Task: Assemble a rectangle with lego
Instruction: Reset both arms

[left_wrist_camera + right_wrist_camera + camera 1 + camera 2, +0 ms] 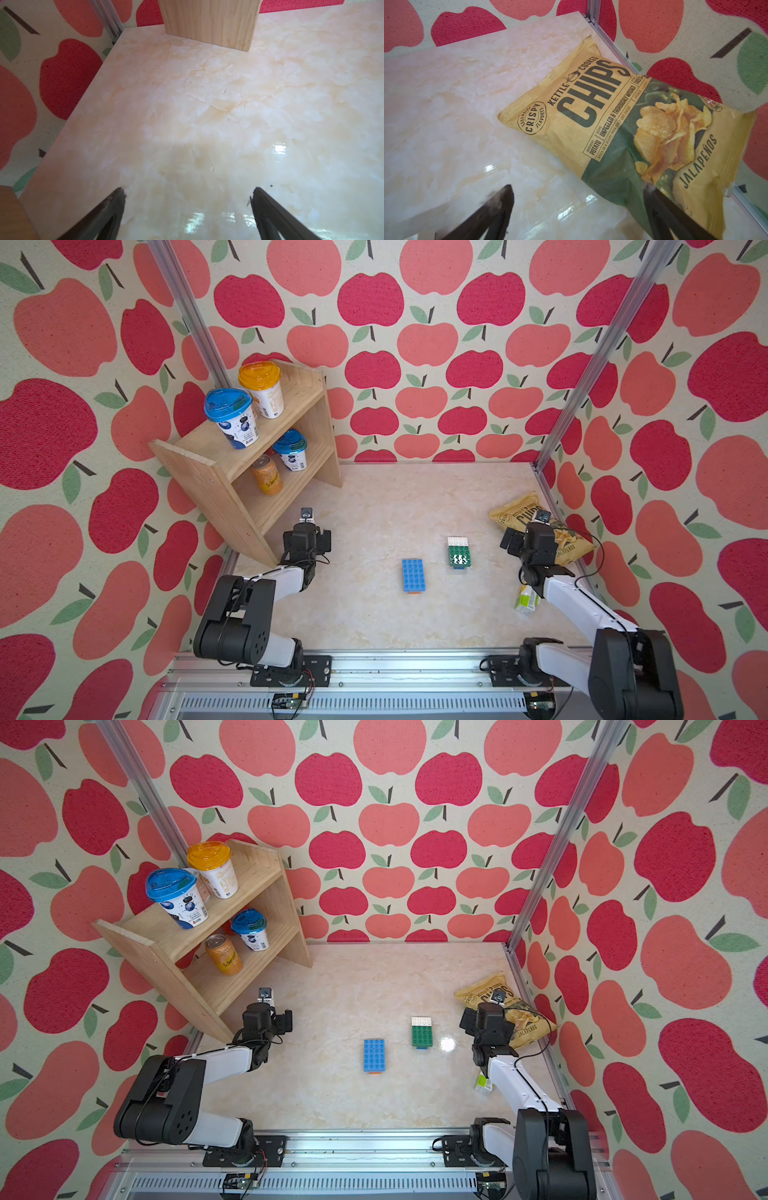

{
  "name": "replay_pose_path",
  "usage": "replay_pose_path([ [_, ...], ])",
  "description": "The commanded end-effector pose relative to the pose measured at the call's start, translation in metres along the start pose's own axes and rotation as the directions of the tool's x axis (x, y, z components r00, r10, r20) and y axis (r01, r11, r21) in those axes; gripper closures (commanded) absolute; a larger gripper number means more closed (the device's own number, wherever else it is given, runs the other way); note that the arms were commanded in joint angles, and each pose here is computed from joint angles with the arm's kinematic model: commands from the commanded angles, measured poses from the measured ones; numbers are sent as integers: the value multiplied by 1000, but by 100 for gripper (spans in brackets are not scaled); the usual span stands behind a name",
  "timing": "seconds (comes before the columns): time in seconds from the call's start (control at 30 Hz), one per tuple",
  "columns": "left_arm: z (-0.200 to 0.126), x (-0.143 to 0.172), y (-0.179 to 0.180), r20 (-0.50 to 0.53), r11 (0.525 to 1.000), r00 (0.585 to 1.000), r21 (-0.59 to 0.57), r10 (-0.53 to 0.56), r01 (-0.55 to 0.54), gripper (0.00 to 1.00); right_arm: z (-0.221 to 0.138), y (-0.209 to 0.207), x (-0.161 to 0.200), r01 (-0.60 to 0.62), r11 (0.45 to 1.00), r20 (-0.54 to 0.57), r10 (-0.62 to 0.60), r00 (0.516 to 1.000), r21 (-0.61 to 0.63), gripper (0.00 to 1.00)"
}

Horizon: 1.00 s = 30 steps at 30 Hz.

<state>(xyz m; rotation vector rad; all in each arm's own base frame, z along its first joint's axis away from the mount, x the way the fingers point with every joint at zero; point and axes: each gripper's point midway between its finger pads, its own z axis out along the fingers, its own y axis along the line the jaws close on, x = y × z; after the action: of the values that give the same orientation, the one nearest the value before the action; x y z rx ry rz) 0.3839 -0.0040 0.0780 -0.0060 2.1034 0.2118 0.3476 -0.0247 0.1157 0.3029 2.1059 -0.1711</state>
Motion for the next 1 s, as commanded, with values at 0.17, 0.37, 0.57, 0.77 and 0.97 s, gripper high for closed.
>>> replay_pose_path([
  [0.17,16,-19,-9,64,986,998,165,-15,4,3,22,17,-14,47,996,129,-38,991,-69,0],
  [0.37,17,-18,-16,56,975,998,224,-11,-2,3,40,28,-15,79,991,154,-62,986,-109,0],
  [0.57,17,-19,-15,54,973,998,233,-19,6,3,50,46,-9,134,971,148,-106,983,-197,0],
  [0.77,17,-18,-15,53,973,998,232,-17,4,3,36,61,0,183,933,221,-117,968,-309,0],
  [0.97,17,-19,-17,57,975,998,221,-2,-11,2,34,63,6,191,924,250,-110,962,-331,0],
])
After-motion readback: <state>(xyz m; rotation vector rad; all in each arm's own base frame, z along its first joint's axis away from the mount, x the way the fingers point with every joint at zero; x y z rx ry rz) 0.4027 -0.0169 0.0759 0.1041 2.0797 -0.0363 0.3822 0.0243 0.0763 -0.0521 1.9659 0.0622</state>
